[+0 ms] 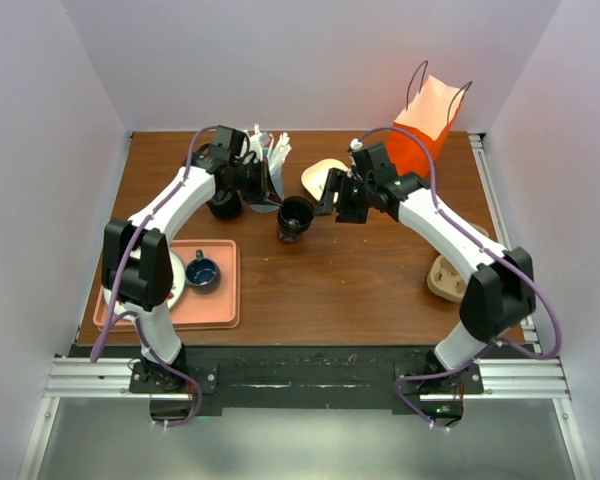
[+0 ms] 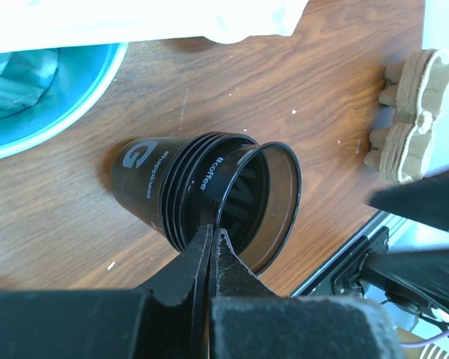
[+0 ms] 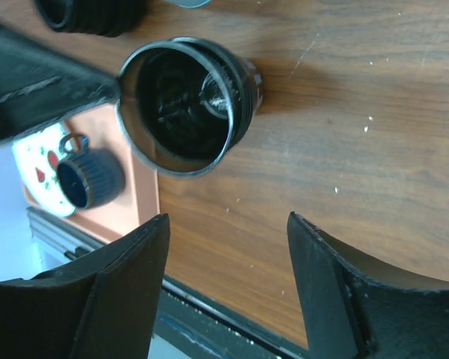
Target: Pack the takeout coffee
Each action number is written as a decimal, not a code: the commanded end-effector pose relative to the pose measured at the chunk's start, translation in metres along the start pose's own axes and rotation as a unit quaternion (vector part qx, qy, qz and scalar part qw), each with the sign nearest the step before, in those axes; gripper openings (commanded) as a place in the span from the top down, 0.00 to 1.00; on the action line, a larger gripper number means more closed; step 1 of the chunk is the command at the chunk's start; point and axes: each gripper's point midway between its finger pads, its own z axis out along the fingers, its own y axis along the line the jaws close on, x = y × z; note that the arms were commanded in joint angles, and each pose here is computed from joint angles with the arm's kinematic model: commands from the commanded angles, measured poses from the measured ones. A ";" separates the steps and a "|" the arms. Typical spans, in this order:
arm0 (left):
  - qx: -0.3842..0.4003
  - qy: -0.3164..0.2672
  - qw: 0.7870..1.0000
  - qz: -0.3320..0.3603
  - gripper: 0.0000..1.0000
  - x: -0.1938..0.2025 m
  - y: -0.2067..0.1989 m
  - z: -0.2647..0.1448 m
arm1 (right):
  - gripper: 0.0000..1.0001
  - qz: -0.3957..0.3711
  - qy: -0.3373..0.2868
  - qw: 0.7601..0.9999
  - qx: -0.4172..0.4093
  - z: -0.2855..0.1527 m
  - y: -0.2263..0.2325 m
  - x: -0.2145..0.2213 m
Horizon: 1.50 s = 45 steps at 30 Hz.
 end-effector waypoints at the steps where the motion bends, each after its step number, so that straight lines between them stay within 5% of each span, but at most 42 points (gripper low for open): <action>1: 0.051 -0.028 0.998 0.007 1.00 -0.012 -0.025 -0.016 | 0.34 -0.009 -0.030 0.999 -0.024 0.007 0.025 -0.028; 12: 0.072 -0.047 0.996 -0.003 1.00 -0.027 -0.035 -0.026 | 0.41 -0.004 -0.035 0.999 -0.008 0.002 0.030 -0.040; 30: 0.129 -0.130 0.982 0.042 1.00 -0.058 -0.097 -0.100 | 0.39 -0.013 -0.105 0.992 -0.074 -0.129 0.078 -0.058; 38: 0.174 -0.086 0.981 0.028 1.00 0.025 -0.104 -0.119 | 0.39 -0.024 -0.118 0.991 -0.053 -0.154 0.065 -0.047; 45: 0.160 -0.039 0.986 0.030 1.00 0.081 -0.085 -0.093 | 0.39 -0.023 -0.123 0.991 -0.049 -0.161 0.056 -0.038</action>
